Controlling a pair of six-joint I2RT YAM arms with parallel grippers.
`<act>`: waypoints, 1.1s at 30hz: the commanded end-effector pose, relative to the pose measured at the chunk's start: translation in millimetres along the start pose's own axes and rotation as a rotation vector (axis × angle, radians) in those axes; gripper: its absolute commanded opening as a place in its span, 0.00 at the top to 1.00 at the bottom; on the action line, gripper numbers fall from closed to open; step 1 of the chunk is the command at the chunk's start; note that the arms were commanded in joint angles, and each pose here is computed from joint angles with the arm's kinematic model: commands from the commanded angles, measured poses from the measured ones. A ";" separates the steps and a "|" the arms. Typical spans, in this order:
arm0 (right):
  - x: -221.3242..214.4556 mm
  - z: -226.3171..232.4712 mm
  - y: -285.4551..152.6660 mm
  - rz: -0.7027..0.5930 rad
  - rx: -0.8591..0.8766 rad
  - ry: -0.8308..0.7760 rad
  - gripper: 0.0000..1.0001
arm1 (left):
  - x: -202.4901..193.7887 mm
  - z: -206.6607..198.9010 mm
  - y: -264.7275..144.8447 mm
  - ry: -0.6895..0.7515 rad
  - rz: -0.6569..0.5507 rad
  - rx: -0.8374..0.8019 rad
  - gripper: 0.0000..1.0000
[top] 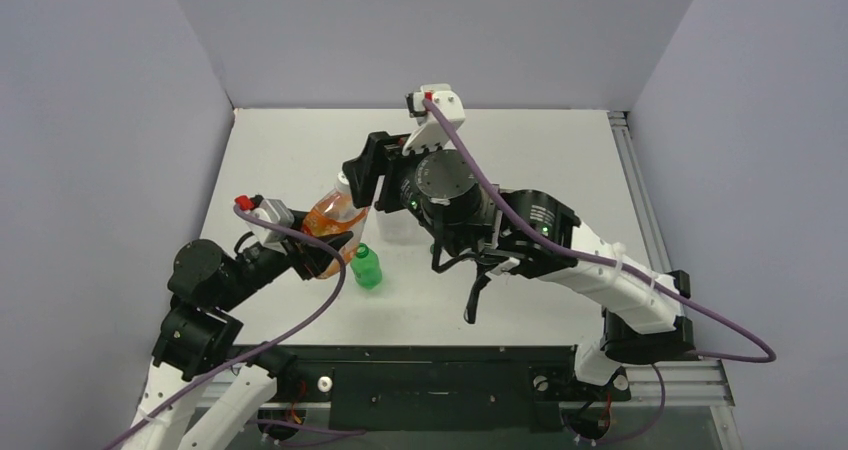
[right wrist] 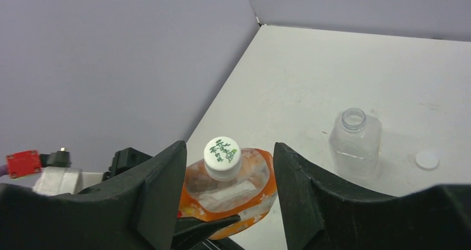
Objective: Unscrew the bottle caps
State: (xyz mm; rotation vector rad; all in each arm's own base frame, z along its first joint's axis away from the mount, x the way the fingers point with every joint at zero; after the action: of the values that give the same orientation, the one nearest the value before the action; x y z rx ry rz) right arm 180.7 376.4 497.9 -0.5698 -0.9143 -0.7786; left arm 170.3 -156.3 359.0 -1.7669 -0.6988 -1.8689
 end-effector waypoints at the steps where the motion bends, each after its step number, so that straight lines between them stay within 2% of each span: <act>1: -7.7 -2.1 10.7 -0.001 -0.040 -0.060 0.45 | 41.6 -10.9 -6.1 -0.009 -0.113 -0.041 0.84; 6: -14.4 -1.9 16.6 0.006 -0.049 -0.077 0.47 | 48.1 -18.9 -6.2 -0.035 -0.130 -0.085 0.85; 13: -16.7 1.5 18.8 0.009 -0.029 -0.078 0.58 | 51.9 -20.0 -3.6 -0.061 -0.132 -0.096 0.87; 26: -28.1 11.6 25.7 0.035 0.013 -0.071 0.51 | 51.9 -20.8 1.5 -0.082 -0.120 -0.112 0.91; 33: -23.1 8.3 24.2 0.013 0.010 -0.056 0.59 | 51.2 -22.5 1.4 -0.077 -0.116 -0.125 0.93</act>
State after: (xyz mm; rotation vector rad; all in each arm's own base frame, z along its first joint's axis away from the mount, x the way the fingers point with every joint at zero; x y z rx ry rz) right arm 187.7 411.0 464.2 -0.6441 -0.9725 -0.7153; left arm 157.4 -171.5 381.4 -1.9509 -0.6948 -1.8710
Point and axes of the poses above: each gripper's point midway between its finger pads, its own y axis out along the fingers, its own z axis along the line the jaws close on, x = y × z, the point moved 1 cm from there along -y, back along the fingers, and after that the axes turned 5 degrees about y, right-handed, at the moved point
